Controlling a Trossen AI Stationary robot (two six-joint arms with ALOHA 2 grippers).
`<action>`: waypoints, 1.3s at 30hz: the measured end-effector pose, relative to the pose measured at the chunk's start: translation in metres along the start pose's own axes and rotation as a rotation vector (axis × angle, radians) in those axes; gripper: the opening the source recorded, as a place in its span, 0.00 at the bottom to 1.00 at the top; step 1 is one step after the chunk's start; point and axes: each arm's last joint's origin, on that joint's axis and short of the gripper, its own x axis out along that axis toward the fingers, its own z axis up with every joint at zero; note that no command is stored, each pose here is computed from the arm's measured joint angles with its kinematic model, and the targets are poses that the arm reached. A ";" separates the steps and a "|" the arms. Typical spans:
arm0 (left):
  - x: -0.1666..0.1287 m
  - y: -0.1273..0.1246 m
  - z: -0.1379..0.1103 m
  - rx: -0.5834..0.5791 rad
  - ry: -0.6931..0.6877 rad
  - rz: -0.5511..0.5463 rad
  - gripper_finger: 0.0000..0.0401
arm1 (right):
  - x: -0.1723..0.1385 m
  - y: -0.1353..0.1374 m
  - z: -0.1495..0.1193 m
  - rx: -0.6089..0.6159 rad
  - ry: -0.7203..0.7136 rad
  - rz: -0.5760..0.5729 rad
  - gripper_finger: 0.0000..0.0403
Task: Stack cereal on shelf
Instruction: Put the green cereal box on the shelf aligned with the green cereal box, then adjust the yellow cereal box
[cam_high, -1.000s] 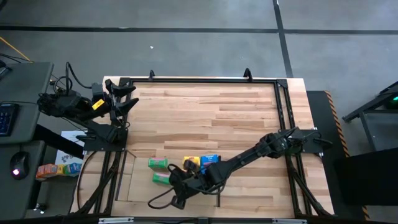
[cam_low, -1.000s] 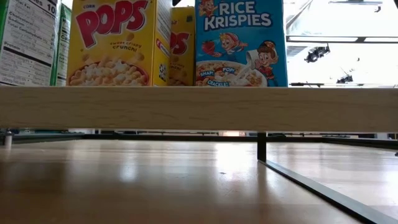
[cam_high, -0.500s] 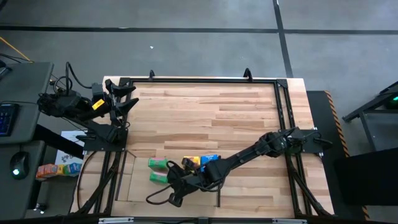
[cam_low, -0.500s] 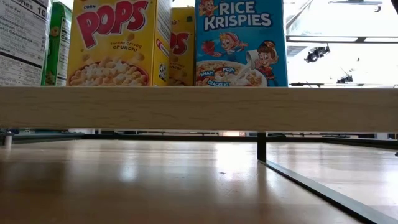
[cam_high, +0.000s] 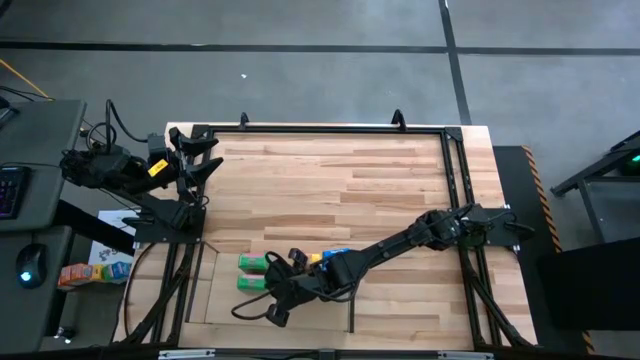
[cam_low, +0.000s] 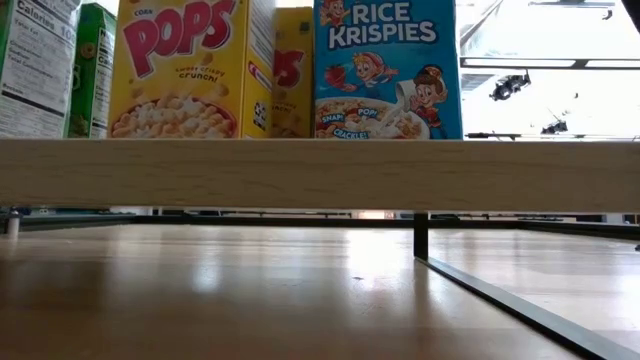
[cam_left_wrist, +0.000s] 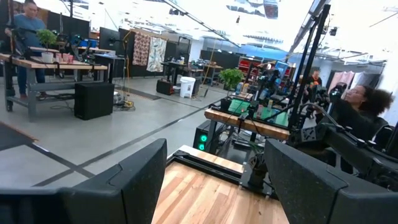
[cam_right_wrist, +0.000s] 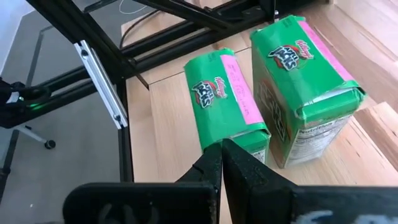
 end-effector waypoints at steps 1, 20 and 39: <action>0.000 0.000 0.000 0.000 0.000 0.000 0.65 | 0.000 -0.001 0.001 0.001 0.000 -0.002 0.00; 0.000 0.000 0.000 -0.001 0.000 0.000 0.65 | -0.089 -0.016 0.014 -0.200 0.287 -0.076 0.00; 0.000 0.000 0.000 0.000 0.000 0.000 0.65 | -0.095 -0.040 0.004 -0.243 0.432 -0.290 0.00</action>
